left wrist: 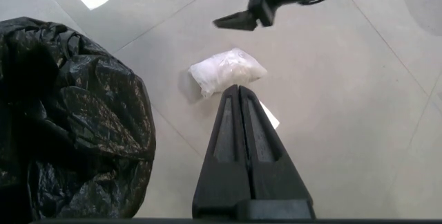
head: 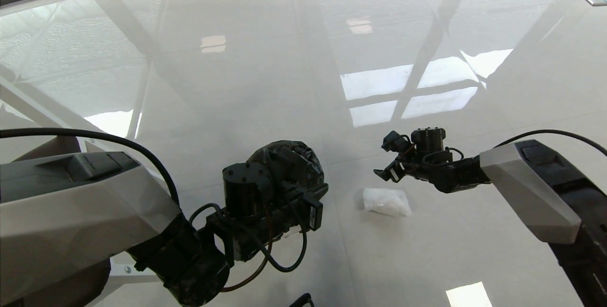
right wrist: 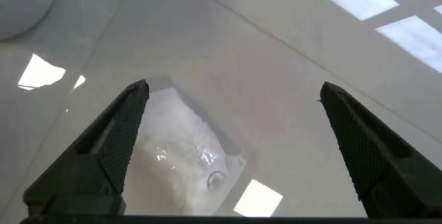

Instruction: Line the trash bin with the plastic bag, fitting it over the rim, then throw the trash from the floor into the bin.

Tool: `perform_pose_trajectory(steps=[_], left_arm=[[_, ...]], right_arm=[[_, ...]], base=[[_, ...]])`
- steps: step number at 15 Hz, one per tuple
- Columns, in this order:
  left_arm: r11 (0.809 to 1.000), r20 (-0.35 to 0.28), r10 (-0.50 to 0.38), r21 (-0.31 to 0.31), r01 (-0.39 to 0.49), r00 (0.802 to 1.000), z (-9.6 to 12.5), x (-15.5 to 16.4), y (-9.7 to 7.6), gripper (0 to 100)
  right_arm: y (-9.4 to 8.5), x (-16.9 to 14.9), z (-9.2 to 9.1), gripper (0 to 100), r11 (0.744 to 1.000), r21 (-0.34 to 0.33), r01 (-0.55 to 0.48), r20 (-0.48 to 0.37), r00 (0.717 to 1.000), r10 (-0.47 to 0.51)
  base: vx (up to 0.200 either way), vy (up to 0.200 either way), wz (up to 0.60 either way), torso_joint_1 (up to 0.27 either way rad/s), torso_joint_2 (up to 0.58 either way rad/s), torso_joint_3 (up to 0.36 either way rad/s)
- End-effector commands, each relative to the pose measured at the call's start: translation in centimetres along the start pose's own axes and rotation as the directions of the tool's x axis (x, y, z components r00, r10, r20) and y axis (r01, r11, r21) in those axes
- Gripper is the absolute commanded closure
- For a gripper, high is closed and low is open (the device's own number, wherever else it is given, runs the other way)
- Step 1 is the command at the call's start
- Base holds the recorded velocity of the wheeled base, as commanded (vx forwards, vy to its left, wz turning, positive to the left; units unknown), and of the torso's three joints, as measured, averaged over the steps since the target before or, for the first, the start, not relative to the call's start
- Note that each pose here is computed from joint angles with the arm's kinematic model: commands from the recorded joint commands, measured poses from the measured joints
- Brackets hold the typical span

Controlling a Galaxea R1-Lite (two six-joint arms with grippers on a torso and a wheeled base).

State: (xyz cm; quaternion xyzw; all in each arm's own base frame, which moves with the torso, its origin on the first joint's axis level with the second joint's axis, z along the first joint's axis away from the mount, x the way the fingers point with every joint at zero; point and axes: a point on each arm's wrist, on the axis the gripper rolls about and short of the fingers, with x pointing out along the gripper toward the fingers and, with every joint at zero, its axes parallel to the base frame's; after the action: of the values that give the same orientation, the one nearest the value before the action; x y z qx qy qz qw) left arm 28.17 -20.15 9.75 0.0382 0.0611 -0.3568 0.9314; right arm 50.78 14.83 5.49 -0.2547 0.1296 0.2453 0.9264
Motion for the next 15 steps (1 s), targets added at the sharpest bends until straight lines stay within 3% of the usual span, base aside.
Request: perform_pose_trajectory(steps=[1, 15], left_arm=[[1.0, 0.003, 0.0, 0.001, 0.0, 1.0, 0.0, 0.0, 0.0, 100], [1.0, 0.008, -0.006, 0.004, 0.006, 1.0, -0.1, 0.1, -0.2, 100]], right_arm=[[1.1, 1.7, -2.4, 0, 1.0, 0.008, -0.027, -0.044, 0.999, 0.027], [2.6, 5.2, -8.1, 0, 0.997, 0.036, -0.068, -0.111, 0.991, 0.072]], base=[[0.0, 0.0, 0.0, 0.0, 0.0, 0.0], [0.0, 0.0, 0.0, 0.0, 0.0, 0.0]])
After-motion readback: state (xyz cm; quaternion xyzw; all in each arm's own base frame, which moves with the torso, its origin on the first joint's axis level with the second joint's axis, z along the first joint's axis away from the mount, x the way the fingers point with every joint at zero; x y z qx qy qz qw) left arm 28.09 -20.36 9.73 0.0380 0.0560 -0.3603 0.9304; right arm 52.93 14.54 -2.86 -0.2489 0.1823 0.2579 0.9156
